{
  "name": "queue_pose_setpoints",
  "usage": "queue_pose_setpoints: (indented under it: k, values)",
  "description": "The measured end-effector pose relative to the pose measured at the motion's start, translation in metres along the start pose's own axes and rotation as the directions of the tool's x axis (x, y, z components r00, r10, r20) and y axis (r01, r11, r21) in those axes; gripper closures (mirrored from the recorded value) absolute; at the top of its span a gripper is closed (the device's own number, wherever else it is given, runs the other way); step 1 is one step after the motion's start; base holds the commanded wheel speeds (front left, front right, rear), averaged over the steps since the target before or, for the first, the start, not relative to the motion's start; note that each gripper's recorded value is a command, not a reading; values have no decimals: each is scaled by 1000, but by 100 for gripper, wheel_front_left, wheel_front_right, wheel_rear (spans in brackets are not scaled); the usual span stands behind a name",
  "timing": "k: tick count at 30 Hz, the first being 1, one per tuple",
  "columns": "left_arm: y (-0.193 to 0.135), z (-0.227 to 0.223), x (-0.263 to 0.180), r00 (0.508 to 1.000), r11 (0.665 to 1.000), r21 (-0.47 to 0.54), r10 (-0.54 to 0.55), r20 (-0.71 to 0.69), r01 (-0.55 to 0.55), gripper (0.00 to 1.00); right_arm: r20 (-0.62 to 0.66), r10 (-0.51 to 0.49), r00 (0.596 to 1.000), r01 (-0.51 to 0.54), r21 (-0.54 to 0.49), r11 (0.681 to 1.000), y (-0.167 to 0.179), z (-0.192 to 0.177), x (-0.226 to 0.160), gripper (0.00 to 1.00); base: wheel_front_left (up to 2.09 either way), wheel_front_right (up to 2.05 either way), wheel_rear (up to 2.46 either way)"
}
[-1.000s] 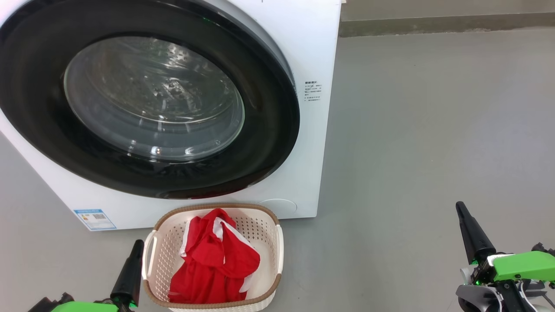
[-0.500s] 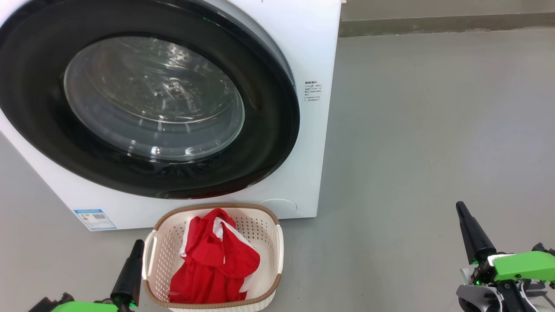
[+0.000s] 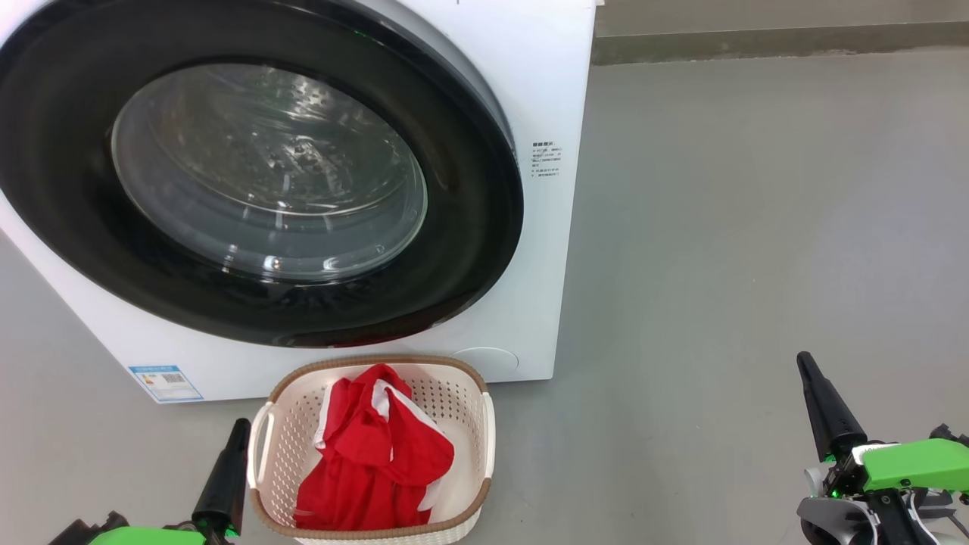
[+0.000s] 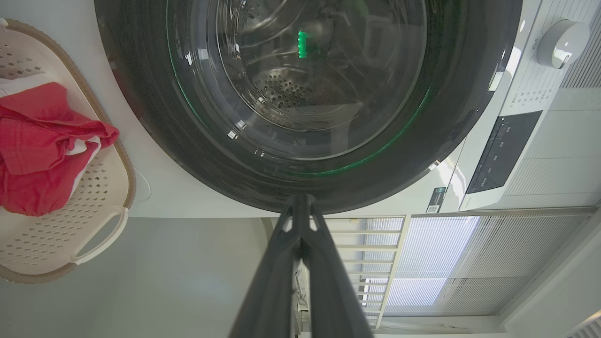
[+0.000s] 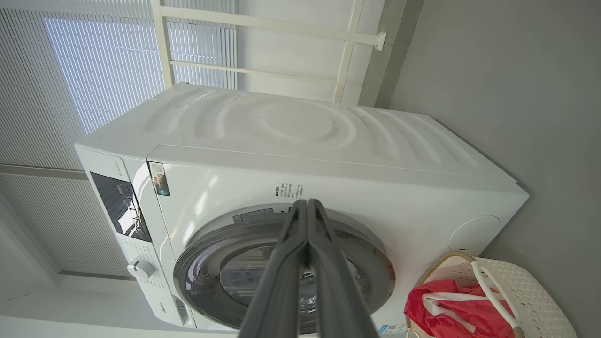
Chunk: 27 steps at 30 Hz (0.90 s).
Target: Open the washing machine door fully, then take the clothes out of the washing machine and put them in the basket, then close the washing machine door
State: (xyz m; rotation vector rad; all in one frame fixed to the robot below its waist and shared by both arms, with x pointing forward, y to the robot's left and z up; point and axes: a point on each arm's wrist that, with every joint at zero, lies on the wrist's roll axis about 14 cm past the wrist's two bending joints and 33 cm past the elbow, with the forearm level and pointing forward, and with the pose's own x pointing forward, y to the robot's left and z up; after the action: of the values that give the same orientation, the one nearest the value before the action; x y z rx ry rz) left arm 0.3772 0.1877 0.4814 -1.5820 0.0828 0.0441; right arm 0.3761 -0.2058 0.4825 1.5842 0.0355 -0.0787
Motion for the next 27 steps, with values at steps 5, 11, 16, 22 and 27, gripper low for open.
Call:
queue_pose_setpoints:
  k: [5, 11, 16, 22, 27]
  values:
    - [0, 0, 0, 1000, 1000, 0, 0, 1, 0, 100, 1, 0, 1000, 0, 0, 1000, 0, 0, 0, 100, 0, 0, 0]
    - [0, 1, 0, 1000, 1000, -1, 0, 2, 0, 100, 1, 0, 1000, 0, 1, 1000, 0, 0, 0, 100, 0, 0, 0]
    - [0, 1, 0, 1000, 1000, -1, 0, 2, 0, 100, 1, 0, 1000, 0, 1, 1000, 0, 0, 0, 100, 0, 0, 0]
    - [0, 1, 0, 1000, 1000, -1, 0, 0, 0, 100, 1, 0, 1000, 0, 1, 1000, 0, 0, 0, 100, 0, 0, 0]
    - [0, 1, 0, 1000, 1000, 0, 0, 1, 0, 100, 1, 0, 1000, 0, 2, 1000, 0, 0, 0, 100, 0, 0, 0]
